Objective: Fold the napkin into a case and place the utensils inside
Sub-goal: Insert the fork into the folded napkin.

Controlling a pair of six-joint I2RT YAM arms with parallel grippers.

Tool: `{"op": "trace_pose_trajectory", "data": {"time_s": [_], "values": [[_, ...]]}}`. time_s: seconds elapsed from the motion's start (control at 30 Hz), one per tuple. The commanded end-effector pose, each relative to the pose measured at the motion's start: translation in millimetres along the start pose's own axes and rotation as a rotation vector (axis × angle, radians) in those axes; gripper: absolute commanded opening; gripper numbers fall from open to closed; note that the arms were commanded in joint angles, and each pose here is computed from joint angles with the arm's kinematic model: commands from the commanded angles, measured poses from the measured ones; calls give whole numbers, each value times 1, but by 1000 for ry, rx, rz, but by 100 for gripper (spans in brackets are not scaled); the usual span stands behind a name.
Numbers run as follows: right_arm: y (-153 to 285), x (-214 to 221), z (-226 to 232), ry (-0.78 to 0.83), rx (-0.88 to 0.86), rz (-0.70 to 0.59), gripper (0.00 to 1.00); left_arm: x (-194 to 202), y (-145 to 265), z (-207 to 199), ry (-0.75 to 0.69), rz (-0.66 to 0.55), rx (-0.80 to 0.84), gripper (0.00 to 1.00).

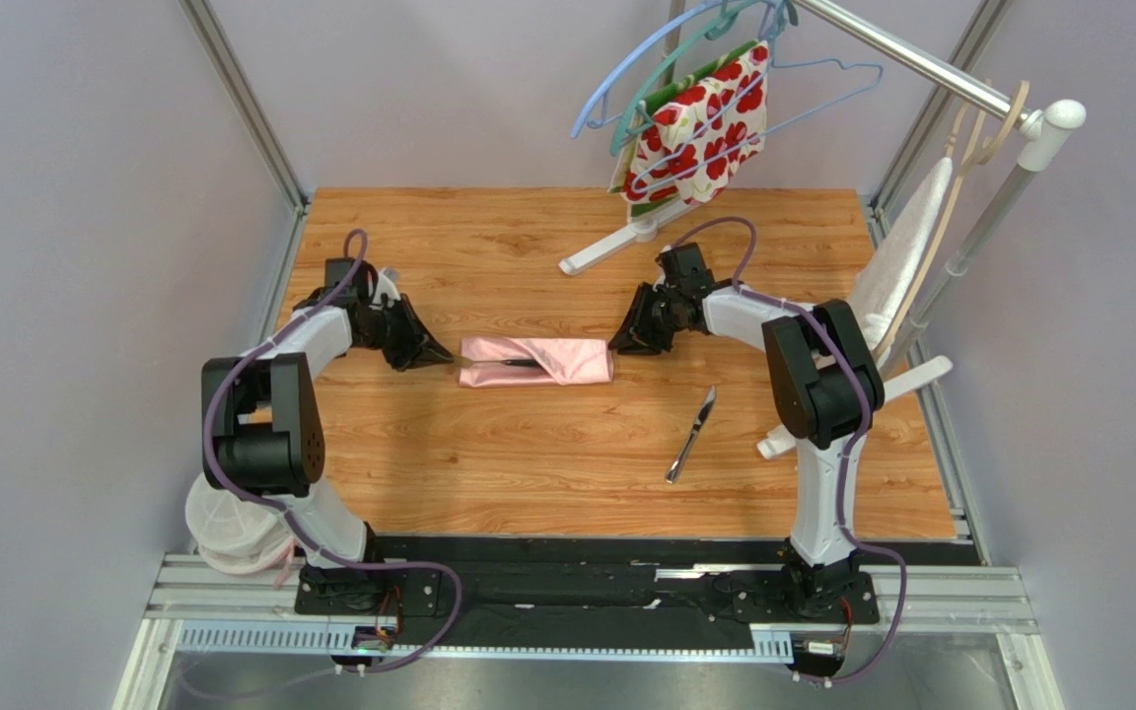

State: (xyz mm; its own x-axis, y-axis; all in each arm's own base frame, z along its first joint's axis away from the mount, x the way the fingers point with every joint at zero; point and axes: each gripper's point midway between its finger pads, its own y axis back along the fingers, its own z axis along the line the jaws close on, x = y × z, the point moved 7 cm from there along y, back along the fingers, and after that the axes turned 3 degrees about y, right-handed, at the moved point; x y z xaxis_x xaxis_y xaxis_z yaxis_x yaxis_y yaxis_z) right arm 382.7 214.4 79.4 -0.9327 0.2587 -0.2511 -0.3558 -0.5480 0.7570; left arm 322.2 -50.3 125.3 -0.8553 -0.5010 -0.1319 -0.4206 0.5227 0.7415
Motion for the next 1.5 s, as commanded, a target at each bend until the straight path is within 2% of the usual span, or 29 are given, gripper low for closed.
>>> {"op": "trace_pose_trajectory", "data": {"time_s": [0.0,0.47,0.53,1.03,1.33,1.47], "values": [[-11,2,-4,6,25,7,28,-6,-7,-19,-34,2,64,0],[-14,3,-5,5,23,14,27,-6,-23,-27,-37,22,74,0],[-14,2,-5,5,24,13,26,1,-31,-31,-50,57,72,0],[-16,3,-5,3,24,15,25,13,-42,-33,-38,109,86,0],[-4,2,-4,43,41,-7,27,22,-28,-31,2,34,52,0],[16,-6,0,95,63,-46,30,29,-26,-29,40,25,62,0]]}}
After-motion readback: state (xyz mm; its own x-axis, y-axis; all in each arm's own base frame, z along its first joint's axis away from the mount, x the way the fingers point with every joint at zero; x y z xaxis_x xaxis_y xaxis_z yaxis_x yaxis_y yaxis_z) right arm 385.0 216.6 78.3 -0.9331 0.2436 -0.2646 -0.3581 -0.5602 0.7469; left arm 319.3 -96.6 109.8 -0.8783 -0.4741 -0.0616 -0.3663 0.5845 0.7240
